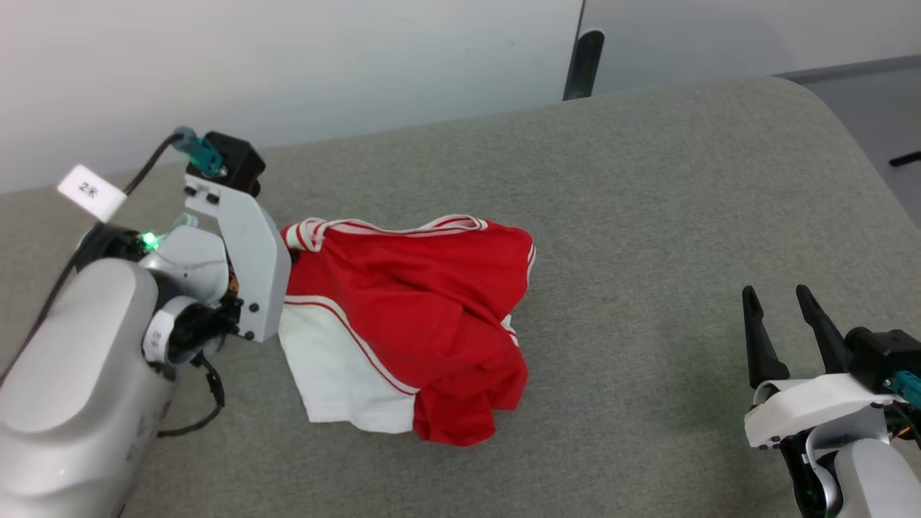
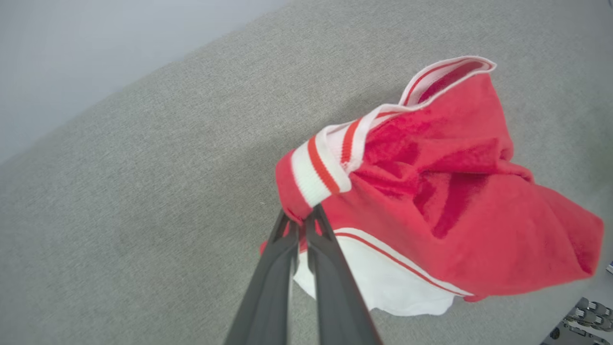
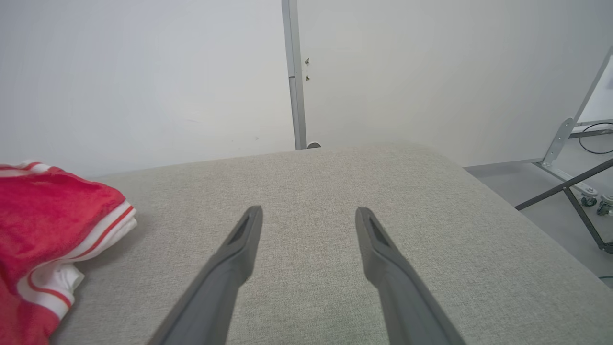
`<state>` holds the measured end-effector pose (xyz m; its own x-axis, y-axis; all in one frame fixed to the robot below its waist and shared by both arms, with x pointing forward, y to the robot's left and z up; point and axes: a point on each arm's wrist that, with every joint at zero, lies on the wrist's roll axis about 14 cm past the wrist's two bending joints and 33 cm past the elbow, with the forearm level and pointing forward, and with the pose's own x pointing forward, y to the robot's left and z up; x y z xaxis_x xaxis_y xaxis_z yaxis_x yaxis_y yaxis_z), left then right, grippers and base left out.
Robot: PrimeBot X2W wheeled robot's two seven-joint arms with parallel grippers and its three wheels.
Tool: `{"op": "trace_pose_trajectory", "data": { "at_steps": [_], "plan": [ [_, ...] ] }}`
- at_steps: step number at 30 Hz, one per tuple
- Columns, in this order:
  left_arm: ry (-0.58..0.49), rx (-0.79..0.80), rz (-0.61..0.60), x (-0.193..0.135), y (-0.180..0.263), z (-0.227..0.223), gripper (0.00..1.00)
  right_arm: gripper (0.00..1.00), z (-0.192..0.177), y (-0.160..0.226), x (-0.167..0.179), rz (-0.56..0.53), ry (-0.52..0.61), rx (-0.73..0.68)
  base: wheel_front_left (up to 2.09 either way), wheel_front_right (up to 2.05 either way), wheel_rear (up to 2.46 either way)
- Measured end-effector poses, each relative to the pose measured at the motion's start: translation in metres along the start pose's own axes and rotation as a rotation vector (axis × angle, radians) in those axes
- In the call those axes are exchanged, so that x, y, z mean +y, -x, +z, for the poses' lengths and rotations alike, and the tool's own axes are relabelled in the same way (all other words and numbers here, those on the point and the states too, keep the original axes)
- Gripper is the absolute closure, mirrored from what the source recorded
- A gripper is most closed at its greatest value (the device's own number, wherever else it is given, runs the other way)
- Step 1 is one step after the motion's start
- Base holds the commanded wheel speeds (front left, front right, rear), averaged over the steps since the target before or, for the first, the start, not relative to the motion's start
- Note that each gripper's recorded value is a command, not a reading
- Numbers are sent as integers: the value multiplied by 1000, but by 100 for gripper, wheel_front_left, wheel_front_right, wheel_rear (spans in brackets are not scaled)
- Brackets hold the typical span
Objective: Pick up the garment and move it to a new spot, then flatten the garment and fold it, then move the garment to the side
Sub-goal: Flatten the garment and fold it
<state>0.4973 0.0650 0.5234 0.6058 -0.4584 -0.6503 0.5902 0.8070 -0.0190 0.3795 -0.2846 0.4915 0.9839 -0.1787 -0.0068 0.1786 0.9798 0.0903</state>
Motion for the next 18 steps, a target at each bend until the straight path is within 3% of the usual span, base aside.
{"op": "trace_pose_trajectory", "data": {
  "at_steps": [9,10,12,18],
  "plan": [
    [61,64,-31,-2,-42,-27,100,0,-8,1,-8,-24,5,25,0,0,0],
    [71,64,-30,-1,-45,-30,58,0,-9,1,-7,-25,4,28,0,0,0],
    [85,50,-30,0,-47,-28,0,0,-10,0,-5,-22,1,28,0,0,0],
    [109,-42,-10,6,-34,-8,0,0,-4,-5,0,-1,2,11,0,0,0]
  ]
}}
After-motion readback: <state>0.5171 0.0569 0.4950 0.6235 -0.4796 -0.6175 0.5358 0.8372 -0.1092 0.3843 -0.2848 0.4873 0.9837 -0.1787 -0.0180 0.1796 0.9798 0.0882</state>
